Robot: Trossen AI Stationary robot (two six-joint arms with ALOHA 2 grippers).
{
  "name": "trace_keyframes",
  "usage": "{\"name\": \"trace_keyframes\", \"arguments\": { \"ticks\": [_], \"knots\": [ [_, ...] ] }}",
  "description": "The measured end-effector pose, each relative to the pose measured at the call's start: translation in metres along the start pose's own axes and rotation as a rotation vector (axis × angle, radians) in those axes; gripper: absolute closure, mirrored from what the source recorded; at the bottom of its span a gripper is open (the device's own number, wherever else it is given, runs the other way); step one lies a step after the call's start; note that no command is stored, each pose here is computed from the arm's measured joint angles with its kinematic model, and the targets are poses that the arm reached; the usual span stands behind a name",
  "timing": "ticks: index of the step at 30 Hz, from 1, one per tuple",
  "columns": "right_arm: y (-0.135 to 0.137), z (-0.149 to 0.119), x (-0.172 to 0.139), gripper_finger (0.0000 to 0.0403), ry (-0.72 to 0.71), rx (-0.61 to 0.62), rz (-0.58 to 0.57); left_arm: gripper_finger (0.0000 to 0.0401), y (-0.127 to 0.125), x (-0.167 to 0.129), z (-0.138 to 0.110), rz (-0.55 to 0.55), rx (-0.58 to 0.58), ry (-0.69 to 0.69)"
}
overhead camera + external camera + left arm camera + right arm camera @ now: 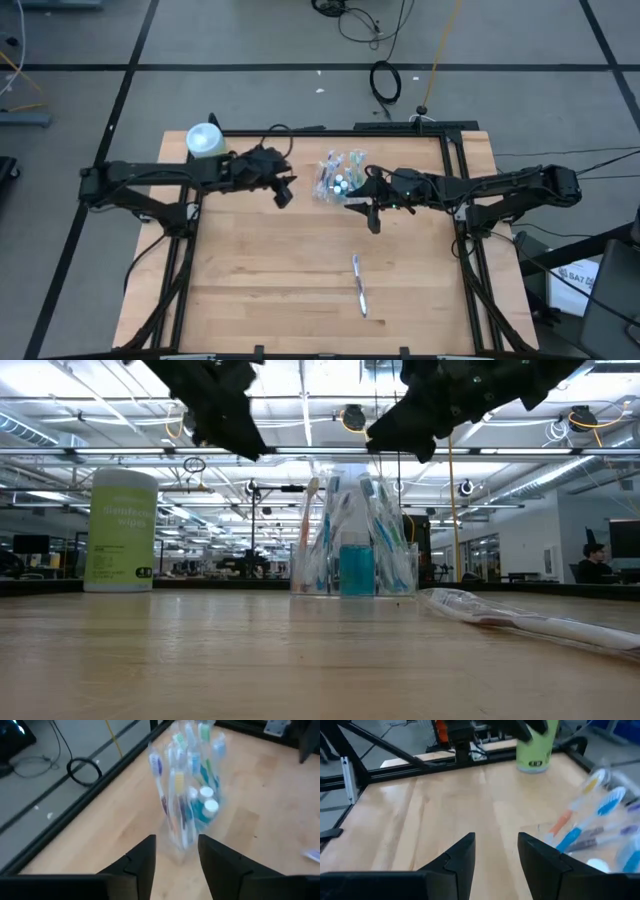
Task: Pick & Place toothbrushing station
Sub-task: Put the violet toothbrush into the transparent organizer
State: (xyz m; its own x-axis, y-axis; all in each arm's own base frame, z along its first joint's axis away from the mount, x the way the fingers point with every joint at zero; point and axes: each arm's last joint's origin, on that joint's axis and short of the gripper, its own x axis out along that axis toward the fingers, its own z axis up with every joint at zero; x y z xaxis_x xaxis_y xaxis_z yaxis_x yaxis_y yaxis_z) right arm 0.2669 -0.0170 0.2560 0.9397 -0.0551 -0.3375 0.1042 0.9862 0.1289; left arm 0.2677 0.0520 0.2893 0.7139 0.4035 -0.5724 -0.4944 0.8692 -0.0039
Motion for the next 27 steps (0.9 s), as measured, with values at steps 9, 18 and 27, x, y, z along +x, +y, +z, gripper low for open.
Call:
{"name": "trace_keyframes", "arguments": {
  "ticks": [9,18,27],
  "knots": [
    [0.016,-0.003,0.004,0.0264,-0.163,-0.047,0.268,0.0274,-0.011,-0.049,-0.009,-0.084,0.037,0.023],
    [0.054,-0.022,0.002,0.0264,-0.162,0.112,0.484,0.0279,-0.035,-0.059,-0.029,-0.153,0.162,0.144],
    [0.118,-0.001,-0.016,0.0264,-0.237,0.184,0.581,0.0279,-0.041,-0.057,-0.031,-0.133,0.225,0.13]
  ]
}}
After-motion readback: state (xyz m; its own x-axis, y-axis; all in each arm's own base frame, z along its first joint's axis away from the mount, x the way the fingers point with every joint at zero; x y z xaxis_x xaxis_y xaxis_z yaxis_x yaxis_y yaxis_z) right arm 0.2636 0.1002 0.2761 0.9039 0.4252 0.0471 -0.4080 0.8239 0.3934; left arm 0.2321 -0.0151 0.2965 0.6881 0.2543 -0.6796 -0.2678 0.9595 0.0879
